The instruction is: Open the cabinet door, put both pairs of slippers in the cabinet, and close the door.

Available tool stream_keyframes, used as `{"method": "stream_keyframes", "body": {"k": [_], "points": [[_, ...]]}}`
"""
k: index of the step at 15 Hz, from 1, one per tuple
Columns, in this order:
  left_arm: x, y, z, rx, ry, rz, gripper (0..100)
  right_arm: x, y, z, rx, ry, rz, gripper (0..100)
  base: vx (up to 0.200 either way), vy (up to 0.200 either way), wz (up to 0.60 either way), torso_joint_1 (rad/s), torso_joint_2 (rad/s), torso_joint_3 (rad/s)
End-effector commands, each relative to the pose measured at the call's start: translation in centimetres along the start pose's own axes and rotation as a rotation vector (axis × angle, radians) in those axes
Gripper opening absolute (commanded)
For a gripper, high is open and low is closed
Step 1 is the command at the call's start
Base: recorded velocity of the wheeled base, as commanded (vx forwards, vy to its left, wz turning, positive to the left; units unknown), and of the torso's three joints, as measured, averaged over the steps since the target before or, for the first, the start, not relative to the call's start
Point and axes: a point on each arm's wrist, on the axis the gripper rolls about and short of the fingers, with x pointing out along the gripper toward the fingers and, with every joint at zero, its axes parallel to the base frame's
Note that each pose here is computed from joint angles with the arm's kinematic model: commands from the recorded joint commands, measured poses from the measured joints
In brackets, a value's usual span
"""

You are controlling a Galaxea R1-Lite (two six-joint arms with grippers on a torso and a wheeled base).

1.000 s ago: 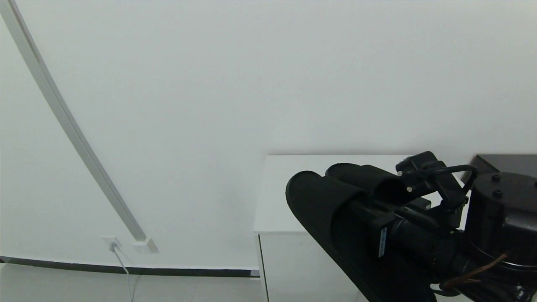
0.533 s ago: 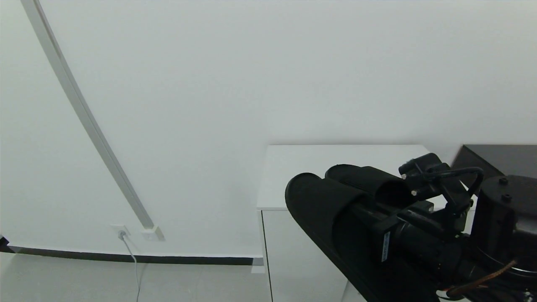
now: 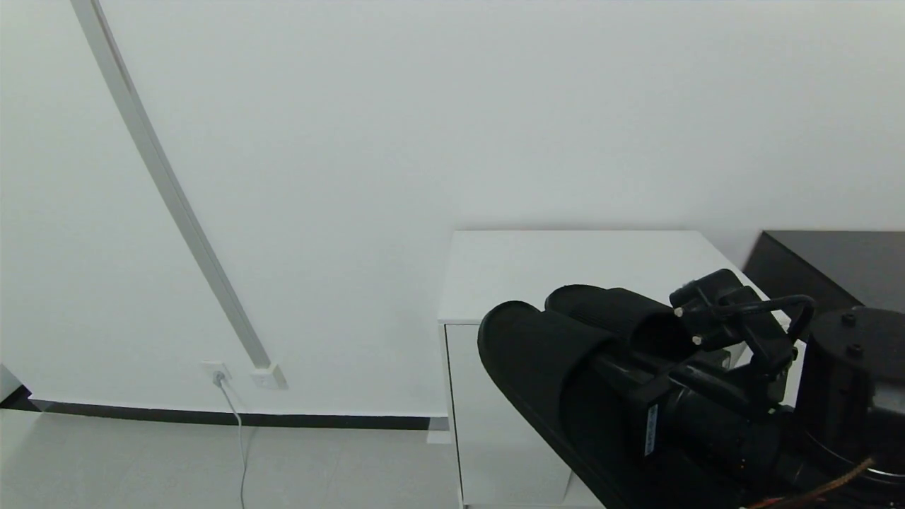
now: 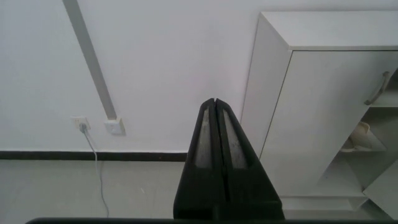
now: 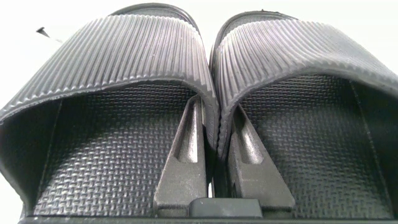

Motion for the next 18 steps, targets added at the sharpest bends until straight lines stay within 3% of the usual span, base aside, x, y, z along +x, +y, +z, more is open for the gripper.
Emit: {"method": "stream_keyframes", "body": {"k": [1, 7, 18], "points": [[0.0, 0.0, 0.0, 0.0, 0.001, 0.0, 0, 0.0, 0.2, -0.4, -0.009, 0.016, 0.008, 0, 0.0, 0.0, 0.0, 0.0, 0.0, 0.0], [0.0, 0.0, 0.0, 0.0, 0.001, 0.003, 0, -0.3, 0.5, -0.5, -0.016, 0.016, 0.026, 0, 0.0, 0.0, 0.0, 0.0, 0.0, 0.0], [0.0, 0.0, 0.0, 0.0, 0.002, 0.003, 0, -0.5, 0.3, -1.6, -0.027, 0.052, 0.022, 0, 0.0, -0.2, 0.0, 0.002, 0.0, 0.002]]}}
